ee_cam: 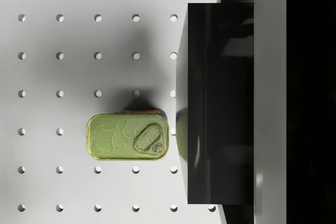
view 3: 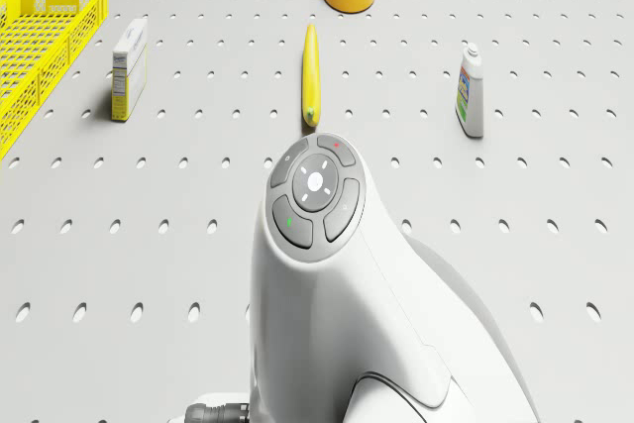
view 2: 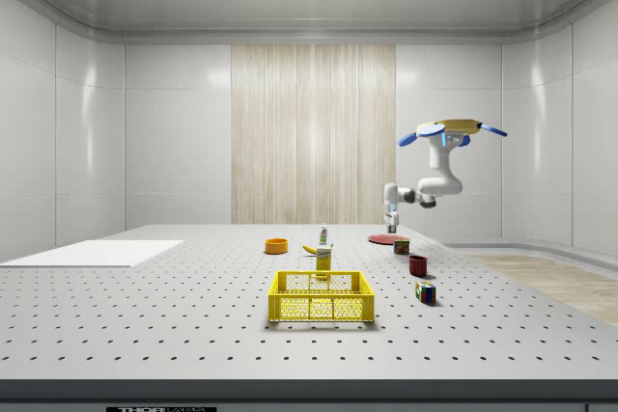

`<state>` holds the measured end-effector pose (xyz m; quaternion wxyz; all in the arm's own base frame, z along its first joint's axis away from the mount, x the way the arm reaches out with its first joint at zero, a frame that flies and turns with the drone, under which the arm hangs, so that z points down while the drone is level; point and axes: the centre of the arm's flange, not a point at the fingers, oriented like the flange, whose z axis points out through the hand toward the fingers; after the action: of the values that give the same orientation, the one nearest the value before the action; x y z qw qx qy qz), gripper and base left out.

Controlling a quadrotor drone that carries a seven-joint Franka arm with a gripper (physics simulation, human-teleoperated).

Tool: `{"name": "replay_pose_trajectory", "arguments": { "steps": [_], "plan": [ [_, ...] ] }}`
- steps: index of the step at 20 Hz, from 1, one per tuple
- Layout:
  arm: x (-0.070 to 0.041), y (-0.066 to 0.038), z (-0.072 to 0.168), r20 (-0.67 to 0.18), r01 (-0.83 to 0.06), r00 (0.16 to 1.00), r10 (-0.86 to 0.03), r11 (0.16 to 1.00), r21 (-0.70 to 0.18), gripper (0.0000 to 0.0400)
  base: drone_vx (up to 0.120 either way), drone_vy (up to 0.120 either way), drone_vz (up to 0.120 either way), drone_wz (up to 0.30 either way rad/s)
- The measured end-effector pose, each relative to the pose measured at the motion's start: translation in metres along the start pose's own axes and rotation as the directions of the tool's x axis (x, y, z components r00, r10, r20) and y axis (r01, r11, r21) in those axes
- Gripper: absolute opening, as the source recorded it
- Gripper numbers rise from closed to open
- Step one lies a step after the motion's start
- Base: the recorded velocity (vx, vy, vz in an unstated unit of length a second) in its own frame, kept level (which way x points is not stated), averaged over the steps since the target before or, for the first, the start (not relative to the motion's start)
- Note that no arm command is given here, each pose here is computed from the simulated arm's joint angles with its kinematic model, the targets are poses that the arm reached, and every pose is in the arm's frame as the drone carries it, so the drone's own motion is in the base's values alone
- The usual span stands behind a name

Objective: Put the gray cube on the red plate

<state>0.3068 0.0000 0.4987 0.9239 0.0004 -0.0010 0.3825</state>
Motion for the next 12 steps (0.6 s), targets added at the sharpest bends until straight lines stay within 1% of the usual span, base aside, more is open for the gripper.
{"name": "replay_pose_trajectory", "arguments": {
  "steps": [6, 7, 12],
  "plan": [
    [0.0, 0.0, 0.0, 0.0, 0.0, 1.0, 0.0, 1.0, 0.0, 0.025, -0.12, -0.12, 0.0, 0.0],
    [0.0, 0.0, 0.0, 0.0, 0.0, 1.0, 0.0, 1.0, 0.0, 0.025, -0.08, -0.12, 0.0, 0.0],
    [0.0, 0.0, 0.0, 0.0, 0.0, 1.0, 0.0, 1.0, 0.0, 0.025, 0.0, -0.12, 0.0, 0.0]
  ]
}}
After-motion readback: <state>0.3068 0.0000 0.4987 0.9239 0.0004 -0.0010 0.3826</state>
